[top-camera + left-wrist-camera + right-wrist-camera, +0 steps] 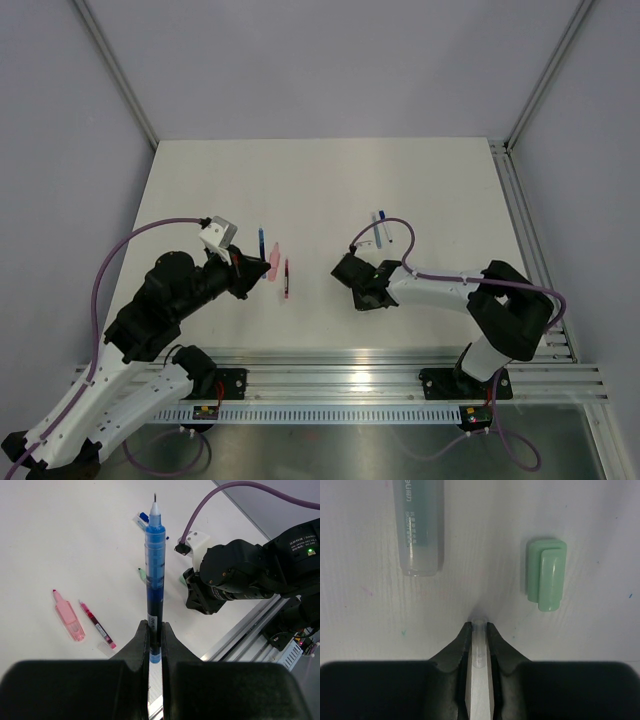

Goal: Insert the pens into the pen caps

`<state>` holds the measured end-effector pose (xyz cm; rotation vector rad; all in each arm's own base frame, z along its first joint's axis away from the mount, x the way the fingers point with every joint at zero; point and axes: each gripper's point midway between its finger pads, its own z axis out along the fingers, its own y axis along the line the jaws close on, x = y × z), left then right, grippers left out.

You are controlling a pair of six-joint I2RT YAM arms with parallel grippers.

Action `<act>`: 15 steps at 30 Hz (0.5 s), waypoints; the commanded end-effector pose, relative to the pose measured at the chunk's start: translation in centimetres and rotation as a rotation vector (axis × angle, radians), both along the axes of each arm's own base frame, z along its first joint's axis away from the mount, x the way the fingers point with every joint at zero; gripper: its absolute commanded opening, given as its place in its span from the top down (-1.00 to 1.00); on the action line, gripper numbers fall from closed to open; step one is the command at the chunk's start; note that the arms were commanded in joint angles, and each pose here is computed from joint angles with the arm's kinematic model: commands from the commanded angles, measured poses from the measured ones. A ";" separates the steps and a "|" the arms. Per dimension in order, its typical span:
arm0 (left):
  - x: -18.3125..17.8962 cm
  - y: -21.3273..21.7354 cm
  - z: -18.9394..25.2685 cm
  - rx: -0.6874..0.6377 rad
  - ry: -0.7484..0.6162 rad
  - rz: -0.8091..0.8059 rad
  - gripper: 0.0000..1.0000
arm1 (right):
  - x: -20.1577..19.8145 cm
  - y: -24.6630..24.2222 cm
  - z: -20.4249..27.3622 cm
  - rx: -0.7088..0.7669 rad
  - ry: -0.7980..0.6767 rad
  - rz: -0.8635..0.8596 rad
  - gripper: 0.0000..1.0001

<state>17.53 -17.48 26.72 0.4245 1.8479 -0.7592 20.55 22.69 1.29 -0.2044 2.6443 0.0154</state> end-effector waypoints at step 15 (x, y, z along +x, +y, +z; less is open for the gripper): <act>0.0 -1.0 0.7 -0.026 -0.020 -0.051 1.00 | 2.2 3.7 9.8 0.382 -0.283 0.043 1.00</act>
